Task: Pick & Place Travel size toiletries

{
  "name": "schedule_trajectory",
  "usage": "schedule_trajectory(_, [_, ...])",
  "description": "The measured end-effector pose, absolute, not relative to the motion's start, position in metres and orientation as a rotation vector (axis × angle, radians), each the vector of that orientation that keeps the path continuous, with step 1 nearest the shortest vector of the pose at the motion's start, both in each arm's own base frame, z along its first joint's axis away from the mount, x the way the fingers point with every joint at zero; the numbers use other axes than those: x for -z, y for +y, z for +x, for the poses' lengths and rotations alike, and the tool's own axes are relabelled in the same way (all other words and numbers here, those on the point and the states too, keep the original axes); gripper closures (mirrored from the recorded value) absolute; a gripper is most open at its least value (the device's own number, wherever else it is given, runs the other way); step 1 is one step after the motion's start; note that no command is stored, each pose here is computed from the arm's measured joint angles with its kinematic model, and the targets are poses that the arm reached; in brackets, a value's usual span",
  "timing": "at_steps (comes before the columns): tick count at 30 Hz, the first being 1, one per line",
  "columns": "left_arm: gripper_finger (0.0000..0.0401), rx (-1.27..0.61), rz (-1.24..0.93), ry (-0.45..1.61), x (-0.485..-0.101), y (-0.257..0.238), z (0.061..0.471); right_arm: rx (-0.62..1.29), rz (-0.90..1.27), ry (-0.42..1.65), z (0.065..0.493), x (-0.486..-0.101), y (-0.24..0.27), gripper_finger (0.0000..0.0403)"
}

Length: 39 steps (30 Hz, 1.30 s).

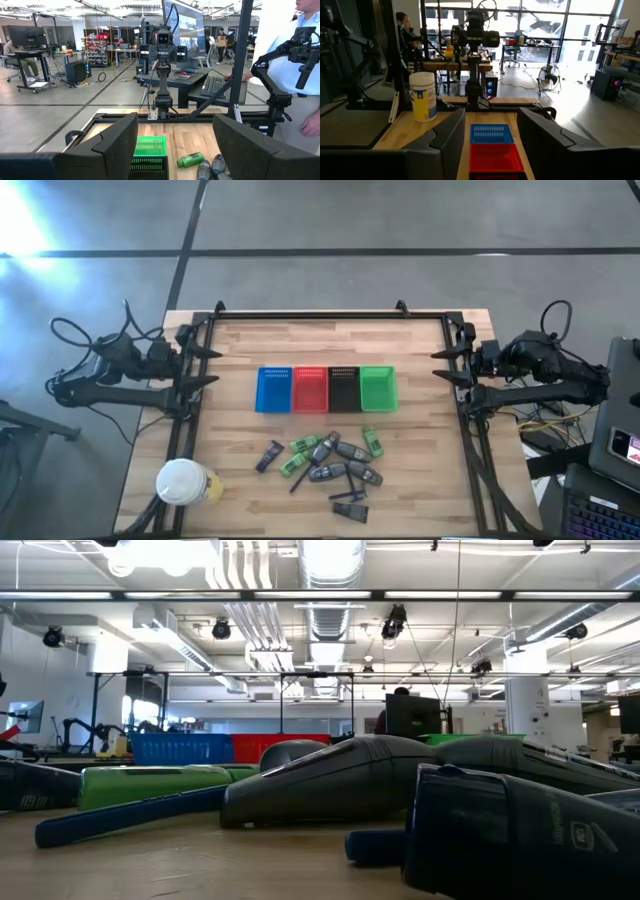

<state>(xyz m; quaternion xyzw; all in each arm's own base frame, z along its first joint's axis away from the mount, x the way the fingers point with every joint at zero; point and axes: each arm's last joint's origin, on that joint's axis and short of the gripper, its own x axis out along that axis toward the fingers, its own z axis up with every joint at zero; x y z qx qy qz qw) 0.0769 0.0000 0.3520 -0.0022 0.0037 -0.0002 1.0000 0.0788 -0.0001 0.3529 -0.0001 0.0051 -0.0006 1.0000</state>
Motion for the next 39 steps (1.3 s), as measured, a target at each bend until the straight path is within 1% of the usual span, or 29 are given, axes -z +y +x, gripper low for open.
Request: schedule_trajectory(39, [0.0137,0.000,-0.004,0.007,-0.3520,0.0000,0.0769,0.001,-0.001,0.010,0.0787,-0.3531,0.0000,0.0351])
